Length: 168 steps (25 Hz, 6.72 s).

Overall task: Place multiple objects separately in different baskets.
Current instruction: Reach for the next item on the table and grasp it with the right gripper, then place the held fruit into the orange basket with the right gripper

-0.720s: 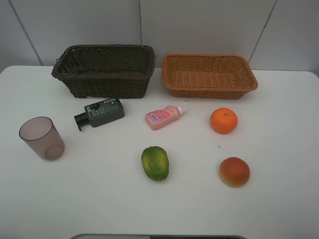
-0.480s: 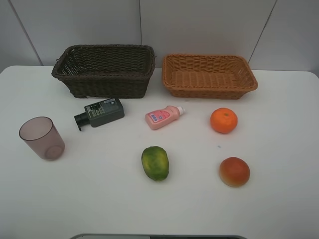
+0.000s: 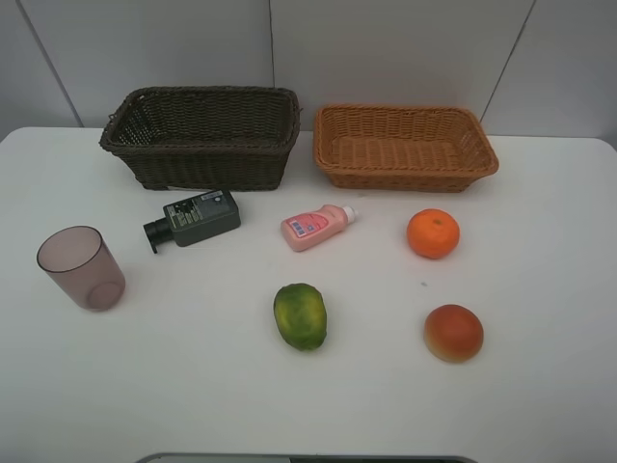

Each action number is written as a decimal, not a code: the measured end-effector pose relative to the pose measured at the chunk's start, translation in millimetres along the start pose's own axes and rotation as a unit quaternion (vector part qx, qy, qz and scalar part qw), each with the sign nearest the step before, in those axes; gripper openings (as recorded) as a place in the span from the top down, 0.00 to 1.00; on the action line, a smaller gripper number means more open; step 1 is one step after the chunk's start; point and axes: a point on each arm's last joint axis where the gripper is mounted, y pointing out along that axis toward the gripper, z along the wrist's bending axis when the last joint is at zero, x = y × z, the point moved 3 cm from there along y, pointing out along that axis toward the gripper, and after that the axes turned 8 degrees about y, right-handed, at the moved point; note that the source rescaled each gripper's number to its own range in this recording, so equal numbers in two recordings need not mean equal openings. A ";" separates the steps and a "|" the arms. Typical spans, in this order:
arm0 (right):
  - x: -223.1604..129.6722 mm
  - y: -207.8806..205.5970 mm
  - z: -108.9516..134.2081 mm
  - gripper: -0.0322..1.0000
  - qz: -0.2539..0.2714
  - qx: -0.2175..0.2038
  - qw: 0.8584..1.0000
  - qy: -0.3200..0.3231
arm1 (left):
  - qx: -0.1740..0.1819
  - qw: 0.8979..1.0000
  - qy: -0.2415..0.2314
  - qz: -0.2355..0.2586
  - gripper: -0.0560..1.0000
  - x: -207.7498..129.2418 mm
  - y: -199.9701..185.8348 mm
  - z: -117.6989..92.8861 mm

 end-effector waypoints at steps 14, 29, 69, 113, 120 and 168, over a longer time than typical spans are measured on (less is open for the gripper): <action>0.0 0.0 0.0 0.19 0.000 0.000 1.000 0.000 | 0.000 1.000 0.000 0.000 0.01 0.0 0.0 0.0; 0.0 0.0 0.0 0.19 0.000 0.000 1.000 0.000 | 0.000 1.000 0.000 0.000 0.01 0.0 0.0 0.0; 0.9 1.7 -3.4 0.19 0.004 -0.015 1.000 0.015 | 0.000 1.000 0.000 0.000 0.01 0.0 0.0 0.0; 9.4 354.6 89.4 0.19 0.412 -0.033 0.910 -0.032 | 0.000 1.000 0.000 0.000 0.01 0.0 0.0 0.0; -9.4 367.2 100.5 0.19 0.412 -0.049 0.910 -0.005 | 0.000 1.000 0.000 0.000 0.01 0.0 0.0 0.0; -26.6 372.9 101.6 0.52 0.480 -0.082 0.872 -0.046 | 0.000 1.000 0.000 0.000 0.01 0.0 0.0 0.0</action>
